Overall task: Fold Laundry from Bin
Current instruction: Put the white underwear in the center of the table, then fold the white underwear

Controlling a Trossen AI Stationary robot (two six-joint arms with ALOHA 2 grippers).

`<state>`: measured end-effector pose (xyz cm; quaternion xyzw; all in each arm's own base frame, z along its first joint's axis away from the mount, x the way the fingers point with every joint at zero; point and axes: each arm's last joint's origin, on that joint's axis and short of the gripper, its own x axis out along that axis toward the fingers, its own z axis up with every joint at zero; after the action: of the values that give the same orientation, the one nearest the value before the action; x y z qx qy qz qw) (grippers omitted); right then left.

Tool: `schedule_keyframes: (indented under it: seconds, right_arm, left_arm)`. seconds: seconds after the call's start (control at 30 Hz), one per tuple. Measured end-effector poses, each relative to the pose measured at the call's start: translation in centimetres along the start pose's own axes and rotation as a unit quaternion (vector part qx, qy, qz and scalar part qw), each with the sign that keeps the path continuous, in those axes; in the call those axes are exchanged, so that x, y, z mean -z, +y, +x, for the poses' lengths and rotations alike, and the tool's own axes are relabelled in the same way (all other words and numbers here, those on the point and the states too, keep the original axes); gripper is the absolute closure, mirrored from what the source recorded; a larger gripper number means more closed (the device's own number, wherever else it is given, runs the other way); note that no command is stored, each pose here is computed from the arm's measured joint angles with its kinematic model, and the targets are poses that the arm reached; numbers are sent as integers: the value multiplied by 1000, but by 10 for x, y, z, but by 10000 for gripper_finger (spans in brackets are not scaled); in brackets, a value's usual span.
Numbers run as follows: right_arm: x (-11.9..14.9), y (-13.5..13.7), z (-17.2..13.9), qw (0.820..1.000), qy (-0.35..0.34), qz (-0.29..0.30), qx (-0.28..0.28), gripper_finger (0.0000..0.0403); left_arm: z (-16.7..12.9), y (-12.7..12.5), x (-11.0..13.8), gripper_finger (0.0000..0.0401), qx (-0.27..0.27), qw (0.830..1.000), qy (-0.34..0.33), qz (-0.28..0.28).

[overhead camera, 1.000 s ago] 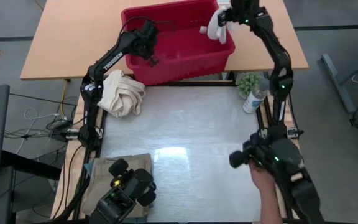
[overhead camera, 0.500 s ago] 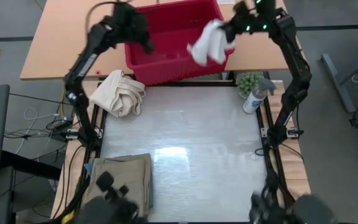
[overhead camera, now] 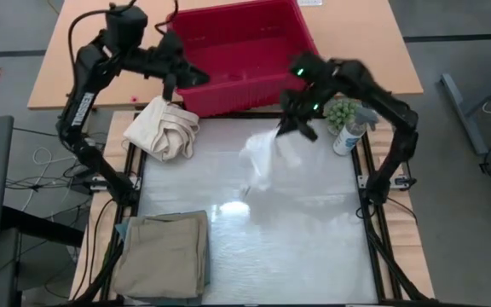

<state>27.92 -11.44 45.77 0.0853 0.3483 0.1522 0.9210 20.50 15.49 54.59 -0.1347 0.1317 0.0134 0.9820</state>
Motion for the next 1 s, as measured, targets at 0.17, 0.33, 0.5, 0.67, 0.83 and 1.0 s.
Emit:
schedule_keyframes:
  seconds: [0.17,0.33,0.5,0.67,0.83,1.0]
  right_arm:
    - [3,30,53,993,38,-18,-106,378]
    - [20,57,99,983,114,5,-144,336]
    - [32,78,143,980,143,0,-138,237]
    - [24,97,148,978,132,45,-157,160]
    - [36,132,122,965,207,90,-136,150]
    - [67,184,123,963,266,-7,-38,160]
  left_arm:
    - [7,-51,5,333,80,997,21,-7]
    - [18,-106,14,333,143,989,48,8]
    - [27,-148,25,333,168,983,66,41]
    - [26,-182,34,333,222,971,89,20]
    - [13,-221,50,333,219,969,102,43]
    - [10,-253,70,333,184,971,125,84]
